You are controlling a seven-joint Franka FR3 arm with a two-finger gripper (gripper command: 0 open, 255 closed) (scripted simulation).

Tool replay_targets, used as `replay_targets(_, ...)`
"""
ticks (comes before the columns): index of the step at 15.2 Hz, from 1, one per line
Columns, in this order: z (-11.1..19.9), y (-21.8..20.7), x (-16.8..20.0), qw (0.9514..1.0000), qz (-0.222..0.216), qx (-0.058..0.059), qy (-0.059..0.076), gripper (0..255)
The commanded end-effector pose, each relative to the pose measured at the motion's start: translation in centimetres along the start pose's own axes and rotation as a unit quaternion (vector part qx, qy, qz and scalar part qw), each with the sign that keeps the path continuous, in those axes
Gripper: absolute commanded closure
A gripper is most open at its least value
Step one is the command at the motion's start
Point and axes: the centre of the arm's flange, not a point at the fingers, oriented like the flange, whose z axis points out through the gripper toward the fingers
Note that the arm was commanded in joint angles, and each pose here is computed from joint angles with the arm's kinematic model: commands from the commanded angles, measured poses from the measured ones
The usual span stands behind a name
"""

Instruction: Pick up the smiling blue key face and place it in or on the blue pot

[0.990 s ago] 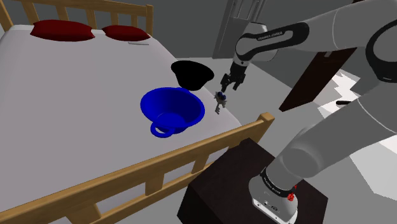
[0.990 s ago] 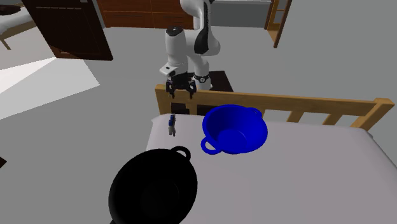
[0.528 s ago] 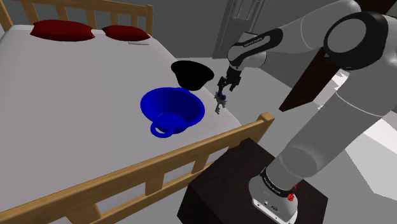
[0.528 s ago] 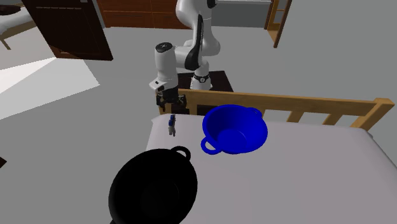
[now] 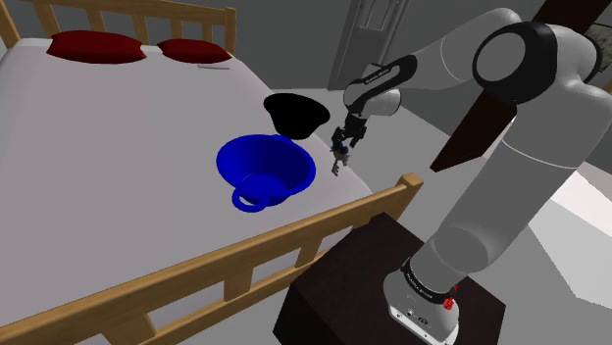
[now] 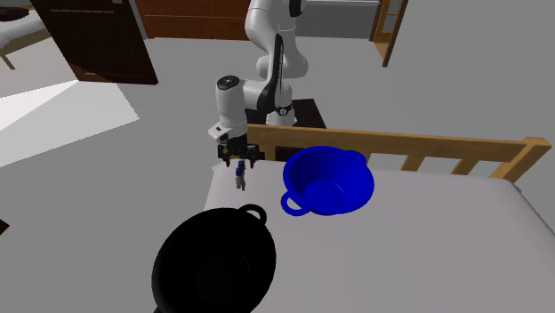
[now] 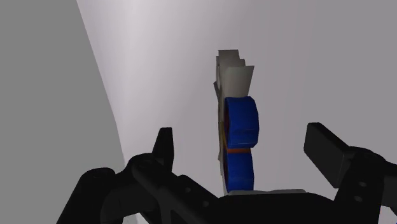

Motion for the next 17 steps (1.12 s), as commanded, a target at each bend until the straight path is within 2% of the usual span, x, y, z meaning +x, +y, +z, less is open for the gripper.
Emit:
replay_targets(1, 0.42, -0.05, 0.0, 1.0, 0.0, 0.0, 0.0, 0)
replay_targets(7, 0.42, -0.05, 0.0, 1.0, 0.0, 0.0, 0.0, 0)
replay_targets(8, 0.42, -0.05, 0.0, 1.0, 0.0, 0.0, 0.0, 255)
replay_targets(17, 0.42, -0.05, 0.0, 1.0, 0.0, 0.0, 0.0, 255)
